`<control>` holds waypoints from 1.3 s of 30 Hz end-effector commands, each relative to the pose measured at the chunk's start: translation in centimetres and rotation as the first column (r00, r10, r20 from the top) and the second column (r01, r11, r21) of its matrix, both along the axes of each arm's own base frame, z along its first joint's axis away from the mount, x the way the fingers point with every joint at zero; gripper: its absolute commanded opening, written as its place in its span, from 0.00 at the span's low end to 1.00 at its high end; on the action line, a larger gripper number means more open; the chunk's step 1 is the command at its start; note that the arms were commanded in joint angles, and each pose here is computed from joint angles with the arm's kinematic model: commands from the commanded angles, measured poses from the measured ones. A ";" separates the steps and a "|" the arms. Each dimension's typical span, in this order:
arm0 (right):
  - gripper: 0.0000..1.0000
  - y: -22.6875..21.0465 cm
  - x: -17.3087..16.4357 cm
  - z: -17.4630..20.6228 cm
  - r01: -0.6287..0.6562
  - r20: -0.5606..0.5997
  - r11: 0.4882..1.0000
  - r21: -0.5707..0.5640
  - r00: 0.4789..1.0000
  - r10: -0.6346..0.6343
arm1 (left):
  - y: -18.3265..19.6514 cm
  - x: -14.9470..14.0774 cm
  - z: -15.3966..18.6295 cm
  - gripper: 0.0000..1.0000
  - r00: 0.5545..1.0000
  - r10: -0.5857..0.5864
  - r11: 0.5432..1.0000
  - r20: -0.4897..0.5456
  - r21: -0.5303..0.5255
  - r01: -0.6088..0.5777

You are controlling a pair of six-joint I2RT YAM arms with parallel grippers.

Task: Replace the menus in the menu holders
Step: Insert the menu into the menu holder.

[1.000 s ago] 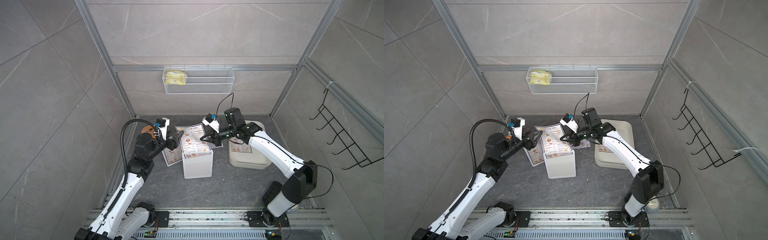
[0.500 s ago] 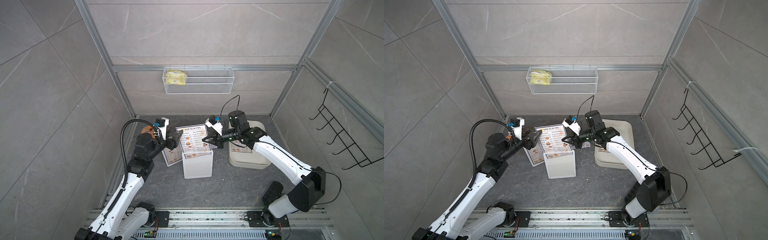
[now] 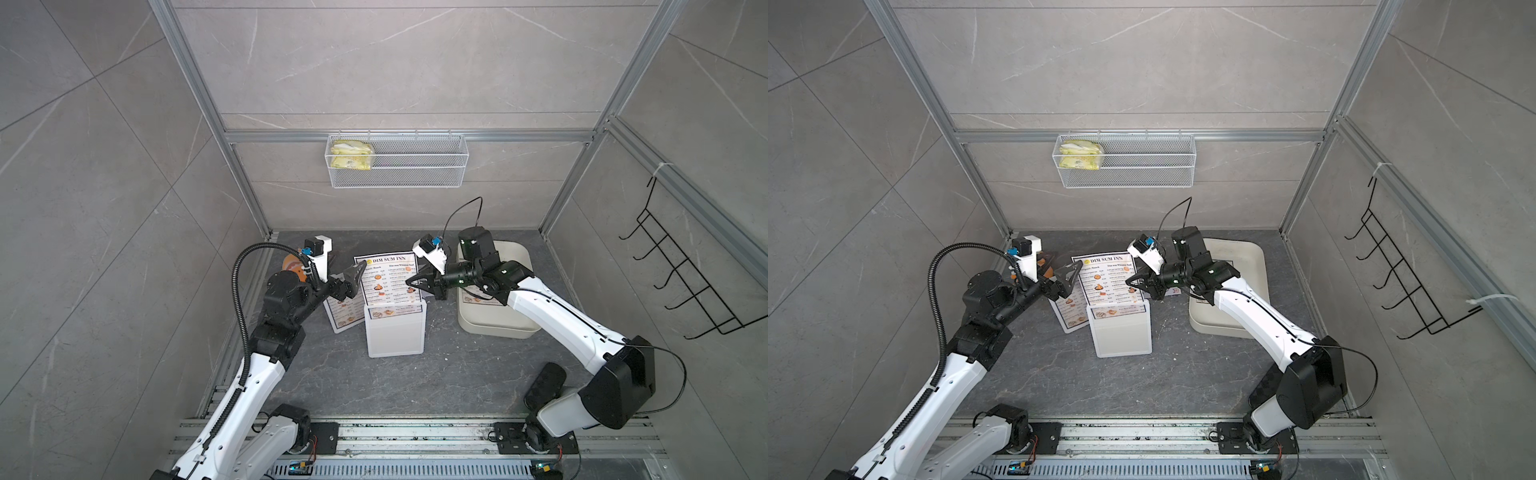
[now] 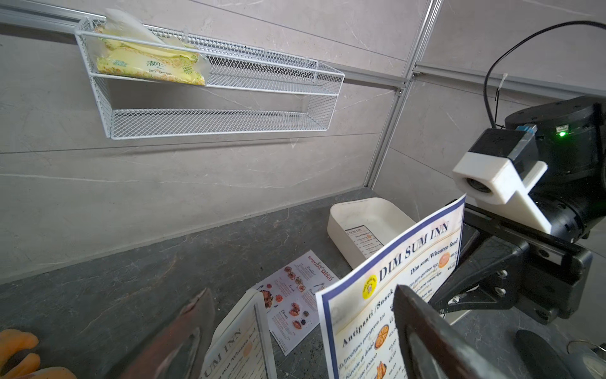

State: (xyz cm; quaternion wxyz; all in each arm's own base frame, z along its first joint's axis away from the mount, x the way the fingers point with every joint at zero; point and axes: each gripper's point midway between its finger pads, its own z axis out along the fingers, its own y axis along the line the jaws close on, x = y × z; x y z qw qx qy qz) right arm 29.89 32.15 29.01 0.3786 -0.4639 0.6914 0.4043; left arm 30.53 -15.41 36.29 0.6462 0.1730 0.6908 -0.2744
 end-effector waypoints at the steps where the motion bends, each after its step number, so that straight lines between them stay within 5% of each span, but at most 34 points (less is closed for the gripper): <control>1: 0.09 -0.4 -0.4 1.3 0.029 0.041 0.999 0.034 0.999 -0.030 | 0.1 -0.7 2.1 0.93 0.998 -0.012 0.999 0.059 -0.050 0.015; 4: 0.09 -0.7 -0.6 1.3 0.042 0.048 0.999 0.033 0.998 -0.044 | 0.3 -0.8 2.3 1.00 0.998 -0.002 0.998 0.058 -0.065 0.006; 26: 0.29 -1.5 -1.2 1.5 0.065 0.071 0.997 0.042 0.995 -0.068 | 1.9 0.0 1.1 1.00 0.994 0.100 0.988 -0.031 -0.115 -0.103; 39: 0.03 -1.0 -0.7 0.3 0.069 0.048 0.996 0.060 0.996 -0.072 | 1.0 -0.2 0.8 1.00 0.997 0.044 0.987 -0.070 -0.155 -0.054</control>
